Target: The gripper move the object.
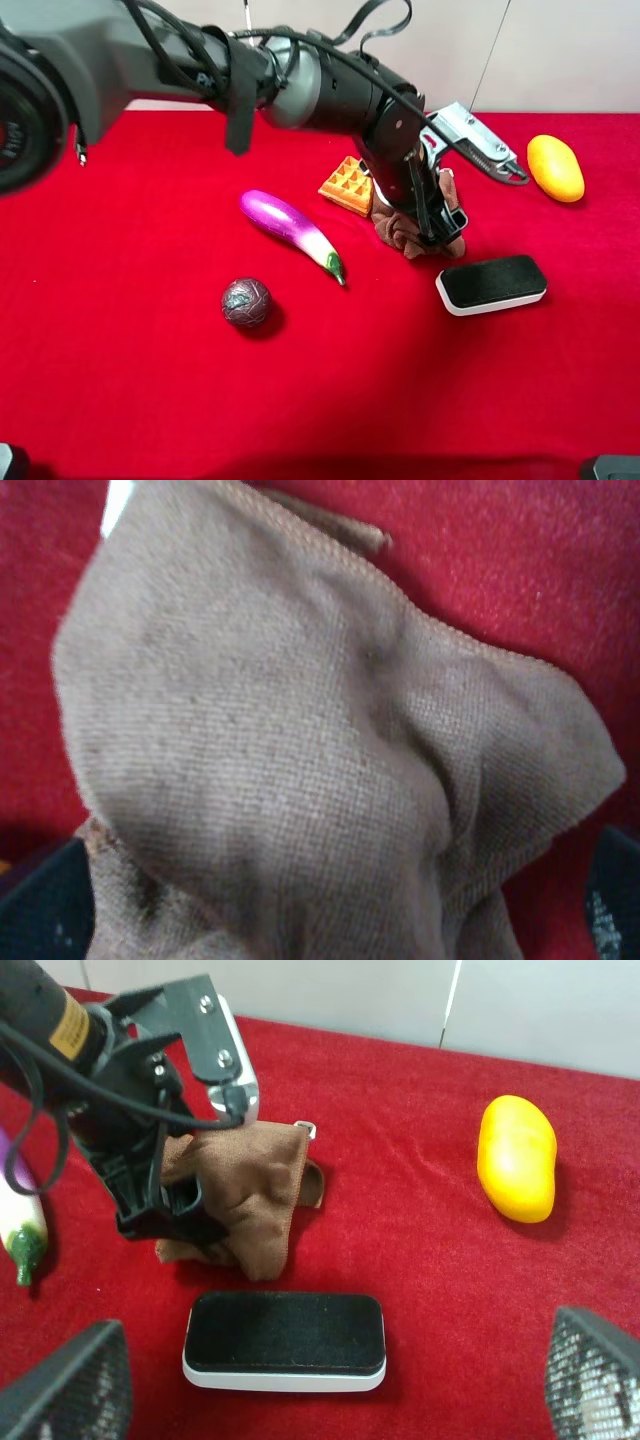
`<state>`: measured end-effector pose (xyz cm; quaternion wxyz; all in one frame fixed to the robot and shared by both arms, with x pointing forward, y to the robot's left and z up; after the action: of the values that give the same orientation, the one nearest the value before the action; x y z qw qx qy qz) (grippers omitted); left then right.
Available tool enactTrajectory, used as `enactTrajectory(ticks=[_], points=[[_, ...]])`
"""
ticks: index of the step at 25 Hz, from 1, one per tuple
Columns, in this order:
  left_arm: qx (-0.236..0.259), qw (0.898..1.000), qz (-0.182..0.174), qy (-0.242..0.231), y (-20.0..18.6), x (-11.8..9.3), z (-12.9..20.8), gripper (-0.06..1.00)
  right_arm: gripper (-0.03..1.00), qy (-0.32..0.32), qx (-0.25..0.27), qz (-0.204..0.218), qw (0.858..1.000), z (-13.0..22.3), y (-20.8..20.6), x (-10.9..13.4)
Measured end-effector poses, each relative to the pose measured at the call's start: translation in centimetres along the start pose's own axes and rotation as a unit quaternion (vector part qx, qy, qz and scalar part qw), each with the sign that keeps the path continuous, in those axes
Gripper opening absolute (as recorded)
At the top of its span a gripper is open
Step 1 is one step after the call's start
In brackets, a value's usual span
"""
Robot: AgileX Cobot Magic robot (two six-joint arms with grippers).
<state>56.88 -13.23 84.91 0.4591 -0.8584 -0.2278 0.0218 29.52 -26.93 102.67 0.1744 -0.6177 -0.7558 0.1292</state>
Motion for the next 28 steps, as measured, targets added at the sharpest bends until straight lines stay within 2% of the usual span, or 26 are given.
enactTrajectory(ticks=[9,13,22,28], points=[[-0.014,1.0,-0.006,0.0,-4.7,0.8,-2.4,0.99,0.63,0.0,0.0,0.0,1.0,0.0,0.0,0.0],[-0.015,1.0,-0.007,-0.014,-7.3,1.1,-3.3,0.99,0.63,0.0,0.0,0.0,1.0,0.0,0.0,0.0],[-0.005,1.0,-0.023,-0.012,-13.1,2.0,-4.3,0.99,0.63,0.0,0.0,0.0,1.0,0.0,0.0,0.0],[-0.016,0.999,-0.035,-0.015,-17.0,2.4,-4.4,0.99,0.63,0.0,0.0,0.0,1.0,0.0,0.0,0.0]])
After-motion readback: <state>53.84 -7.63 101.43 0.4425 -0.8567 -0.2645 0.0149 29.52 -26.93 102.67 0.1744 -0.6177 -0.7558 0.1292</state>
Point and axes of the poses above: a point on each arm's last joint axis where the gripper is mounted, y pointing out along that axis toward the gripper, x along the wrist's bending axis when the last joint is at zero, z = x × y, the point moved 7 cm from there along y, pointing out along that axis toward the gripper, and after that the axes turned 8 degrees about y, right-handed, at the moved point
